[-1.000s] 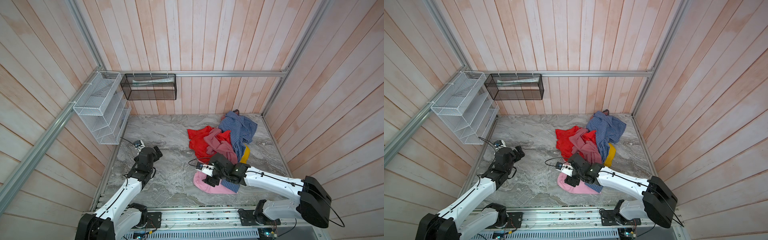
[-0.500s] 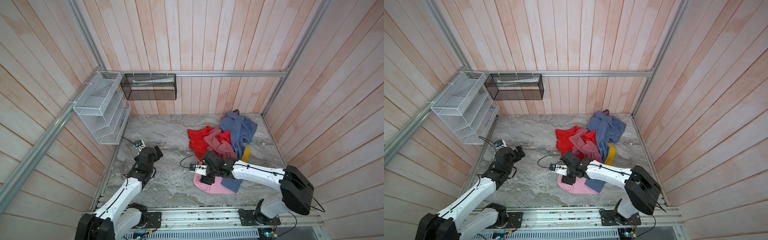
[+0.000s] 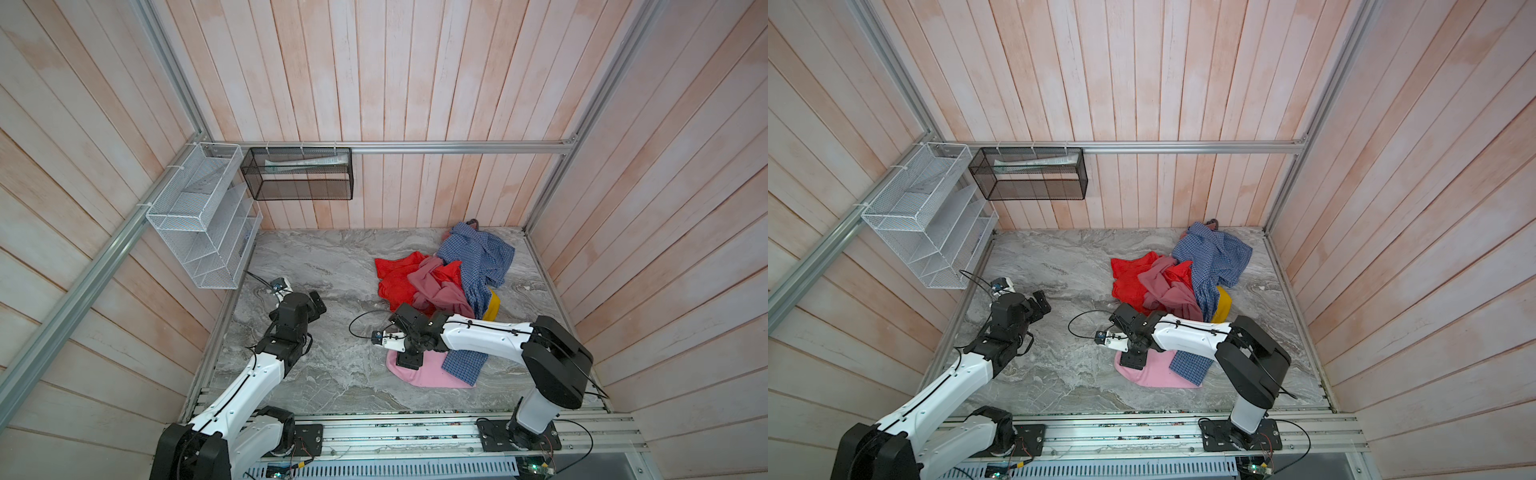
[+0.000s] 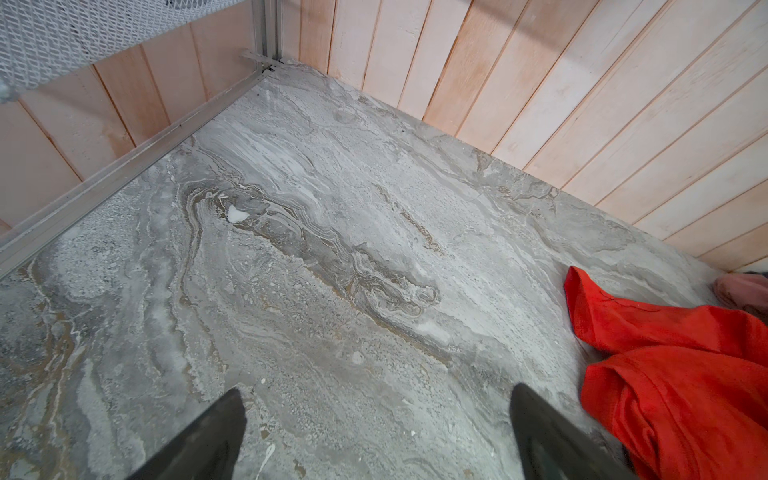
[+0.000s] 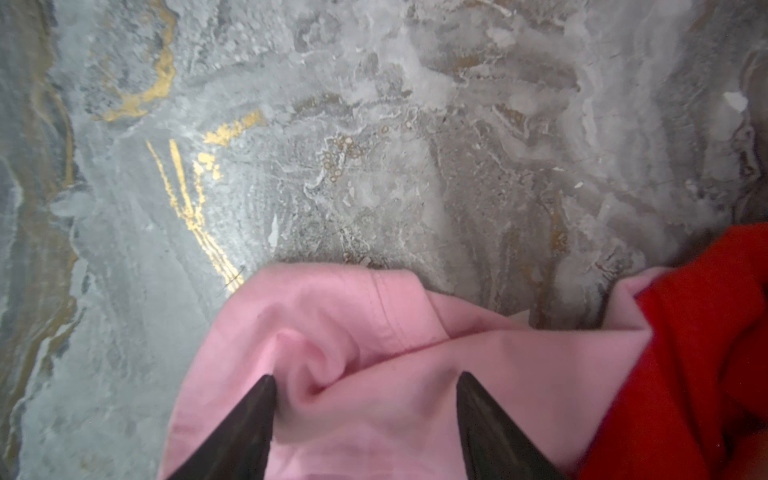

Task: Pick out a specific cloth from the pile
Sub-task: 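Reach the right gripper down to the pink shirt and grasp it, then lift the pink shirt with the right gripper toward the far wall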

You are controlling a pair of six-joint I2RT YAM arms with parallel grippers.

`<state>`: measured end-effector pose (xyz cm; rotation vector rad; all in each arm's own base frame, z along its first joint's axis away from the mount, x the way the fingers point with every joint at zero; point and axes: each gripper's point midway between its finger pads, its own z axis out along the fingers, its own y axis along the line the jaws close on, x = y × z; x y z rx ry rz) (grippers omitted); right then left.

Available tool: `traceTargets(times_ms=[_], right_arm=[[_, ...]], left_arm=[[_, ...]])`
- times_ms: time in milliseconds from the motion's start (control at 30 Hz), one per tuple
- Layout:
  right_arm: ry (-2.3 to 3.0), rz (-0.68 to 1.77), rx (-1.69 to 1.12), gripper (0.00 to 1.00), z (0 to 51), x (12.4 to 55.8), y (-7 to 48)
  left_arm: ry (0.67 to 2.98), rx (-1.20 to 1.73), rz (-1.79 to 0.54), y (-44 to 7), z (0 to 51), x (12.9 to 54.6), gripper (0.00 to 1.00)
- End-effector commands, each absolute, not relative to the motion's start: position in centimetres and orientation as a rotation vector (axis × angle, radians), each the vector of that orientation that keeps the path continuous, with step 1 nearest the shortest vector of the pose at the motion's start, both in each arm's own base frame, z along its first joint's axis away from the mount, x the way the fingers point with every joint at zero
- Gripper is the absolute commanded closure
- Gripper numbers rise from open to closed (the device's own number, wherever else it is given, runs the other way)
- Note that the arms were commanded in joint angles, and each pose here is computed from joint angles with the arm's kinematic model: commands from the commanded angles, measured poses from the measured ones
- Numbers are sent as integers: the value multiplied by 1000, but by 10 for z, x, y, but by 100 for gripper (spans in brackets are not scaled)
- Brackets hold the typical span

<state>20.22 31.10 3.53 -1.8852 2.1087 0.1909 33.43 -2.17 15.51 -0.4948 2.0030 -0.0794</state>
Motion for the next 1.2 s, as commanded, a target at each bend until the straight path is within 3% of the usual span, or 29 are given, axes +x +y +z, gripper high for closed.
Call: traceTargets(times_ms=[0, 167, 267, 600, 867, 1167], right_arm=[[2171, 139, -1942, 33, 24, 197, 302], [2231, 107, -1993, 41, 16, 197, 300], [2280, 88, -2005, 58, 7, 197, 296], [2292, 77, -1974, 100, 13, 201, 298], [2151, 318, -1678, 100, 120, 228, 326], [2029, 289, -1248, 100, 239, 291, 274]], left_arm=[[1954, -489, -69, -20, 170, 339, 0], [1935, -494, -52, -17, 173, 338, 0], [1918, -492, -49, -16, 174, 338, 0], [1920, -491, -40, -14, 173, 336, 0], [1913, -491, -13, -10, 178, 332, 0], [1912, -483, -28, -13, 182, 335, 0]])
